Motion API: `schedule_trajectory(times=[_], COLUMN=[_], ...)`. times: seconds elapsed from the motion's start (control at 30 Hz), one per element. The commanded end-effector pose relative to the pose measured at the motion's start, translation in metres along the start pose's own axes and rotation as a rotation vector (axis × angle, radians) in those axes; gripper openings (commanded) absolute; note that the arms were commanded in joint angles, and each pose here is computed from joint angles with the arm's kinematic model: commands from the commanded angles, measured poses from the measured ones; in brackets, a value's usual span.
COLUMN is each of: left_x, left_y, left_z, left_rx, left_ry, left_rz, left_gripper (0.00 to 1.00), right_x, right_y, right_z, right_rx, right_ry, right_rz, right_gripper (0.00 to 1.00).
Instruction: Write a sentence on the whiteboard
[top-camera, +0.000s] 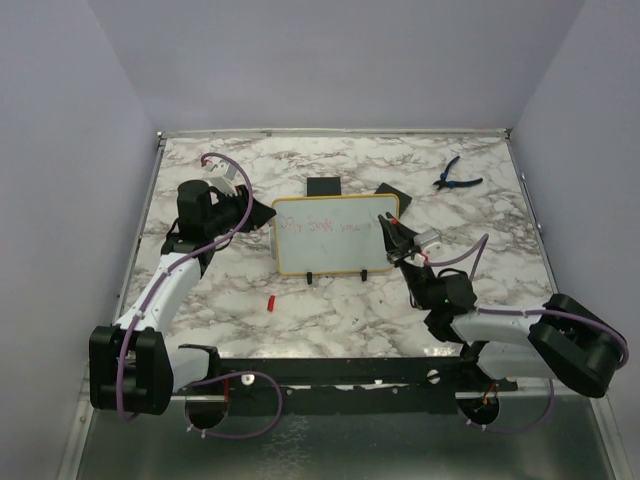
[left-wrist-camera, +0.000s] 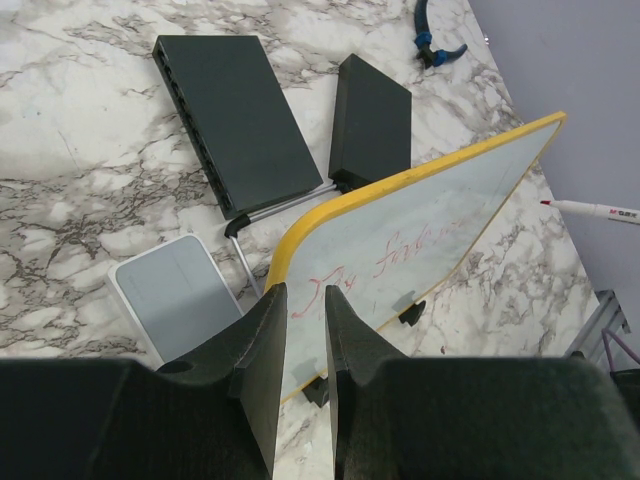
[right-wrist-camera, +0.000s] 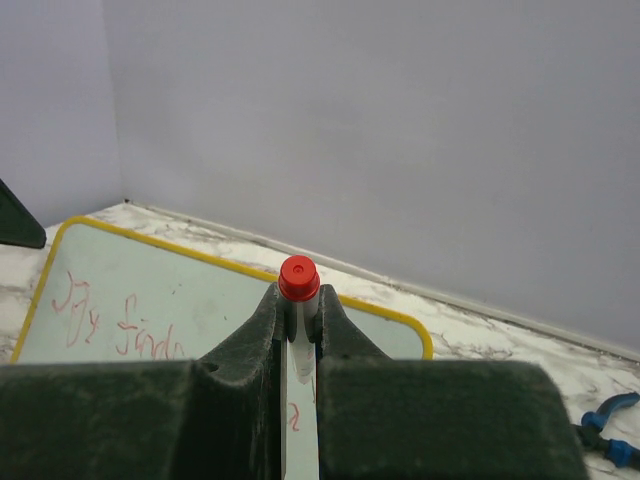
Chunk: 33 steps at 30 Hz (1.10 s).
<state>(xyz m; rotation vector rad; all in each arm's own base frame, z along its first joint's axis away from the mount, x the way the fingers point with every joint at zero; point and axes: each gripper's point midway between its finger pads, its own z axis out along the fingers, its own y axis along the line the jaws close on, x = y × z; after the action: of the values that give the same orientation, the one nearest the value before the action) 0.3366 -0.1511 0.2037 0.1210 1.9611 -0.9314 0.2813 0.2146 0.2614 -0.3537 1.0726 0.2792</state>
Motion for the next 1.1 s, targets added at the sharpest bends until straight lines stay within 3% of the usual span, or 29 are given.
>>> schedule_trajectory(times=[0.0,1.07], left_x=[0.001,0.002], left_y=[-0.003,-0.002], left_z=[0.000,-0.001], left_rx=[0.011,0.009], left_ry=[-0.005,-0.004], left_rz=[0.026,0.025], left_gripper=[0.23,0.23], right_x=[0.004,0.029], right_y=[0.005,-0.007], right_z=[-0.007,0.006], right_rx=[-0.034,0.070], right_ry=[0.031,0.067], right_rz=[0.001,-0.094], right_gripper=[0.01,0.01])
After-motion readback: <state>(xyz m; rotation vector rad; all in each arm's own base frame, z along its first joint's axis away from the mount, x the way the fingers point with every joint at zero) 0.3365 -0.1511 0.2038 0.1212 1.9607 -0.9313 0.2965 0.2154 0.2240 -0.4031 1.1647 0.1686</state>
